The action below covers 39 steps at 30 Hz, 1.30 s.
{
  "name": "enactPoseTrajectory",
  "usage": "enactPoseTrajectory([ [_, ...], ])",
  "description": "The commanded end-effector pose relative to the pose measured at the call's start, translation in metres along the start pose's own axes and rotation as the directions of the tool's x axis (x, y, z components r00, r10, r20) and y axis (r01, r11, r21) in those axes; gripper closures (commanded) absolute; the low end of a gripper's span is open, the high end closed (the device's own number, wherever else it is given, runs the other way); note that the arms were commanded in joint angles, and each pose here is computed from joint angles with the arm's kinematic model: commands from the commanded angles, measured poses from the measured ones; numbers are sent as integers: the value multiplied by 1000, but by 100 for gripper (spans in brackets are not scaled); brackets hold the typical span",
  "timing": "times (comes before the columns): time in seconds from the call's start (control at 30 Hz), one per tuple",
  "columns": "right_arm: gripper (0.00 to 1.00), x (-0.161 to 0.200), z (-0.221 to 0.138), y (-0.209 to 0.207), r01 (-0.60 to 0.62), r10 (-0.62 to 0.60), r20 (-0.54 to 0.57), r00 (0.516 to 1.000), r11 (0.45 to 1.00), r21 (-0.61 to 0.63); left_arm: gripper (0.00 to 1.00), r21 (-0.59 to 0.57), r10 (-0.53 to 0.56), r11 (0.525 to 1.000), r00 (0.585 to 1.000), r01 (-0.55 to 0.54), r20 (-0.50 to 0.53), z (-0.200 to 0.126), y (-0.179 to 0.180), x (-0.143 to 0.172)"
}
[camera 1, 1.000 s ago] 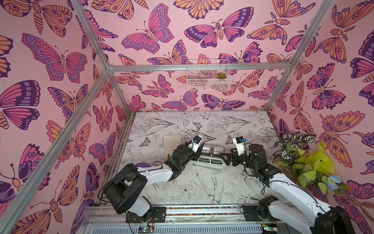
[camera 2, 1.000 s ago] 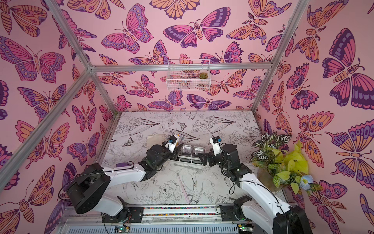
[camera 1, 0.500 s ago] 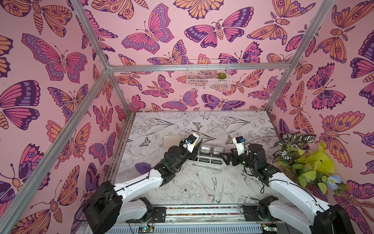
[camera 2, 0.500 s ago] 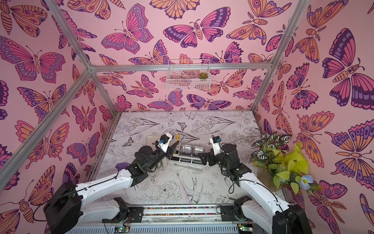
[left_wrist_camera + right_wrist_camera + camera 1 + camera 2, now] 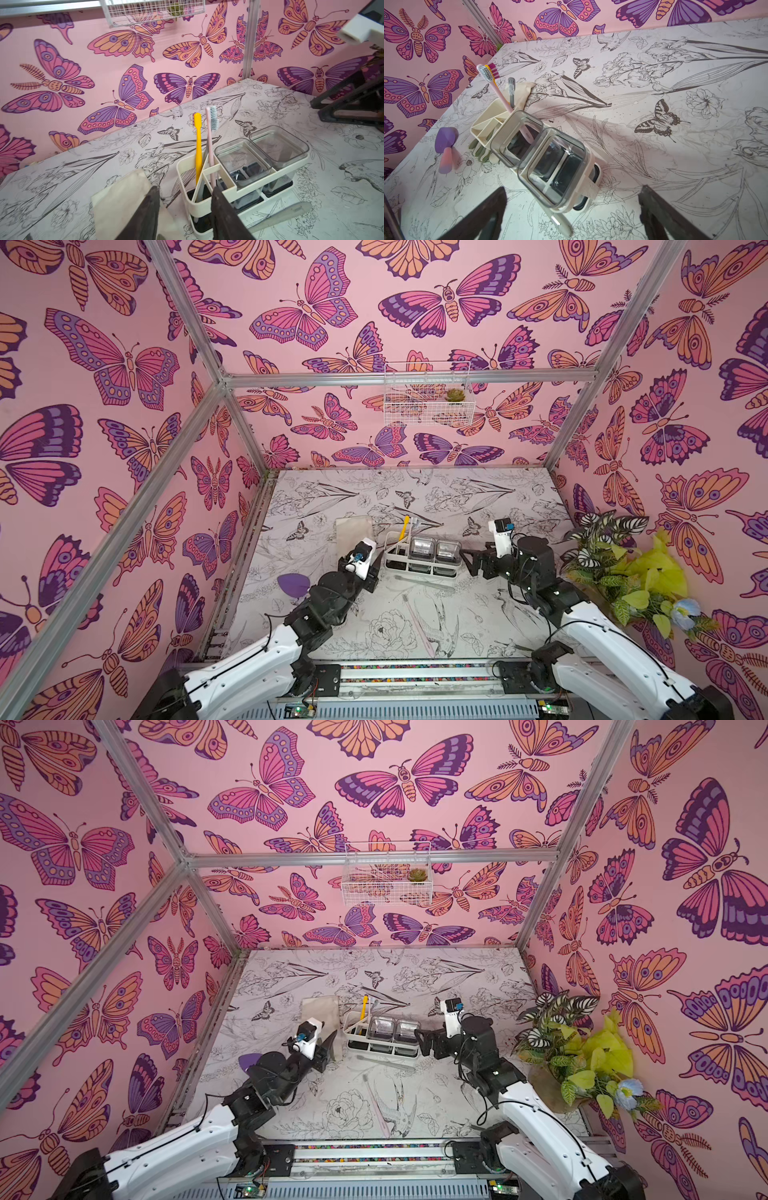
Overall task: Place the toothbrush into the toothbrush holder
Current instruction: Place the toothbrush in the toothbrush holder, then pick up the toothbrush from the center of the board.
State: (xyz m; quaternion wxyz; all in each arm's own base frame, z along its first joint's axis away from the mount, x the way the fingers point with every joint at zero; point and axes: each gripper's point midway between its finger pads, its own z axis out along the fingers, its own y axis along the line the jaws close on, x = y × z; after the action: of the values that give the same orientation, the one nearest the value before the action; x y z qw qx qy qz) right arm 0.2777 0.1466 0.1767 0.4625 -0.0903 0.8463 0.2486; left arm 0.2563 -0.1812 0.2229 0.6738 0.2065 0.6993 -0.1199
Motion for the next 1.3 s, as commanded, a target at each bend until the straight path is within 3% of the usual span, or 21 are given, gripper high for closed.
enactPoseTrajectory([
  [0.0, 2, 5, -12, -1, -74, 75, -38, 996, 997, 28, 57, -117, -31, 993, 999, 27, -34, -11, 21, 17],
  [0.1, 2, 15, -19, -2, -126, 128, -57, 990, 991, 45, 54, -184, -53, 982, 997, 42, -53, -12, 33, 19],
  [0.3, 5, 33, -21, 12, -157, 162, -142, 977, 987, 45, 53, -180, -46, 983, 986, 17, -159, 2, 26, 36],
  [0.33, 5, 38, -20, 15, -153, 158, -163, 974, 987, 47, 53, -179, -54, 983, 988, 27, -147, 6, 25, 25],
  [0.57, 7, 70, -8, 47, -40, 49, -277, 960, 998, 39, 52, -233, -52, 973, 982, 9, -181, 6, 34, 27],
  [0.8, 27, 101, 14, 84, -29, 19, -340, 940, 999, -25, 52, -227, -85, 973, 982, 46, -167, 4, 33, 28],
  [1.27, 40, 135, 64, 127, 81, -88, -445, 891, 996, -36, 52, -246, -151, 963, 979, 113, -140, -2, 36, 28],
])
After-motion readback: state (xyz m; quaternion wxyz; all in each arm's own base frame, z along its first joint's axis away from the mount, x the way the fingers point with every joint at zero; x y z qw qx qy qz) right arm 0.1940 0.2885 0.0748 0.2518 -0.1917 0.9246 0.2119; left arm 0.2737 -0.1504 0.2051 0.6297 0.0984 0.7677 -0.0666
